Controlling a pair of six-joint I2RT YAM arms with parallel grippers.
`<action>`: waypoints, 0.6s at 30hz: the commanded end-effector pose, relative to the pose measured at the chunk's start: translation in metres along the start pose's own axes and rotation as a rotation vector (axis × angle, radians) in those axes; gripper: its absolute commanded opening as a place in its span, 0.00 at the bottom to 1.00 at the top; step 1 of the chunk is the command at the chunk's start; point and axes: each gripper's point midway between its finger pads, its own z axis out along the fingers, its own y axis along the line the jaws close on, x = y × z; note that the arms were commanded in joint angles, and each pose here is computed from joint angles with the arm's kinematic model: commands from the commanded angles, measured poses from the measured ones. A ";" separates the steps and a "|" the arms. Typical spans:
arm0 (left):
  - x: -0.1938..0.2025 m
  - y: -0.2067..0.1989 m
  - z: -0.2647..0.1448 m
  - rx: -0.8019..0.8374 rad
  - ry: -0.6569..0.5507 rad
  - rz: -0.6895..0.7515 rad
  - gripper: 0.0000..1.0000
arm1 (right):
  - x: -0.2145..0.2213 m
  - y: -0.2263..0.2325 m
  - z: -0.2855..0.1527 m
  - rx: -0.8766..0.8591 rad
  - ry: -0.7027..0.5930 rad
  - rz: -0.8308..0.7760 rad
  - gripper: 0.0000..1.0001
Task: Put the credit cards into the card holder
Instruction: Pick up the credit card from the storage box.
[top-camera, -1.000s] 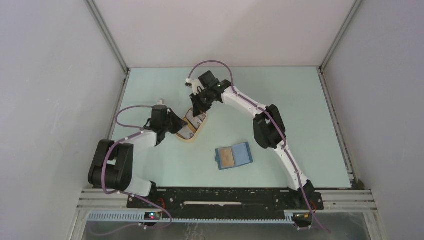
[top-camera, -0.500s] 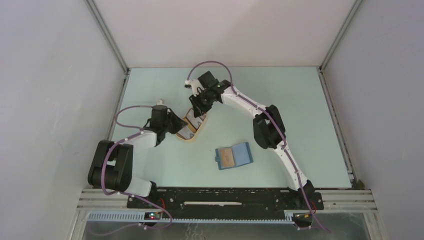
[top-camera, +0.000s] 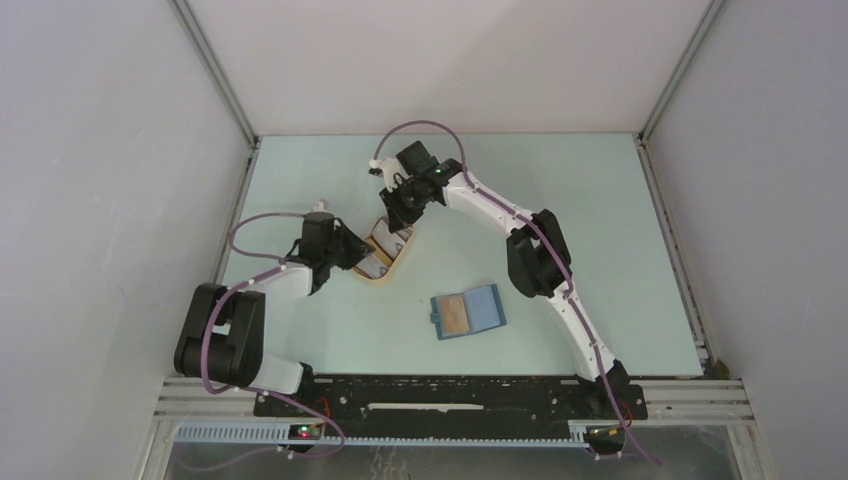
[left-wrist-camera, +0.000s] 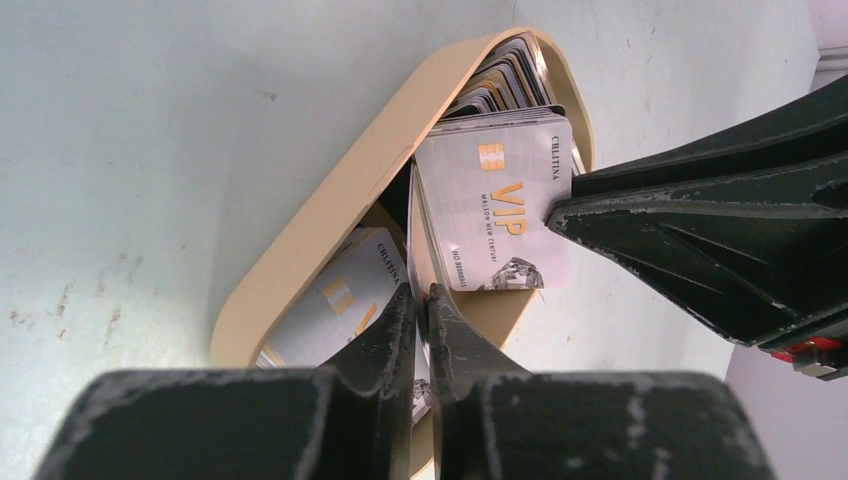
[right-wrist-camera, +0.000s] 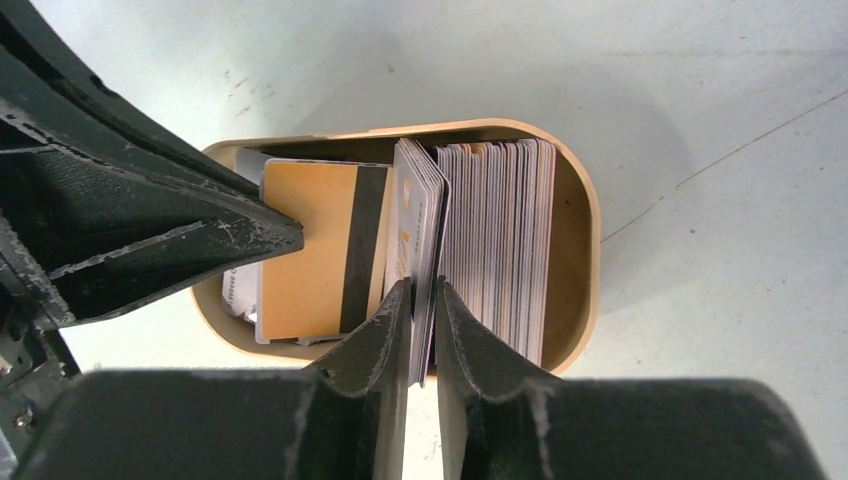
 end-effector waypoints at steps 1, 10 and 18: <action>0.011 0.019 -0.005 -0.052 0.028 0.045 0.13 | -0.024 0.014 -0.019 -0.053 -0.066 -0.026 0.20; 0.012 0.011 -0.007 -0.005 0.037 0.039 0.24 | -0.025 0.016 -0.022 -0.063 -0.070 -0.029 0.23; 0.014 0.004 -0.005 0.041 0.049 0.007 0.21 | -0.027 0.024 -0.027 -0.090 -0.075 -0.039 0.26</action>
